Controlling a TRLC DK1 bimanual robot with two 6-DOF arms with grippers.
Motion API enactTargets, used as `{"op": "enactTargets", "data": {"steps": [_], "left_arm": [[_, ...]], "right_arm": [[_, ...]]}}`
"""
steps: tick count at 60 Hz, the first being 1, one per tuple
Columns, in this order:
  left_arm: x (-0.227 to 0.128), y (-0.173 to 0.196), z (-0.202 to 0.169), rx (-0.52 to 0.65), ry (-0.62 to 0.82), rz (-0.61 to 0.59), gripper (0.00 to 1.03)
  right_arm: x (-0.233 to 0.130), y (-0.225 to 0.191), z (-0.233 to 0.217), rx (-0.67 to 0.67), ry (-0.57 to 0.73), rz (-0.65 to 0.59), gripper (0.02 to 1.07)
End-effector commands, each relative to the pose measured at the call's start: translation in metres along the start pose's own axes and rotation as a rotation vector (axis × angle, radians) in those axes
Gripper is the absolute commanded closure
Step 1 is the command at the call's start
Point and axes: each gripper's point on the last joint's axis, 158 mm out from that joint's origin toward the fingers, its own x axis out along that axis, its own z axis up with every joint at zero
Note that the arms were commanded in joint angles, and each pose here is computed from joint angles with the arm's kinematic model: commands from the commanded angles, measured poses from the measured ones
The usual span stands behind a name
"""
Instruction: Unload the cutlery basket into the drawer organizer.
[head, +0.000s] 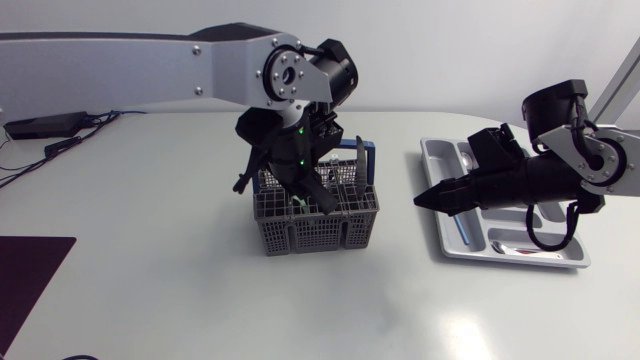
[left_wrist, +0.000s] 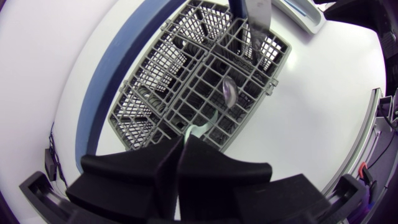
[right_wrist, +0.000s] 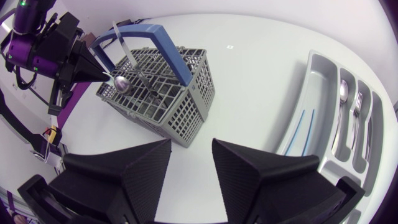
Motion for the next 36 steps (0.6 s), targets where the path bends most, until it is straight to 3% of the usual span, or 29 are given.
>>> {"op": "enactTargets", "data": {"steps": [1, 36], "left_arm": [[-0.006, -0.005, -0.006, 0.040, 0.004, 0.009, 0.87], [-0.068, 0.021, 0.011, 0.140, -0.106, 0.204, 0.87]], "right_arm": [[0.005, 0.002, -0.015, 0.008, 0.029, 0.016, 0.56], [0.008, 0.008, -0.016, 0.004, 0.035, 0.025, 0.56]]}}
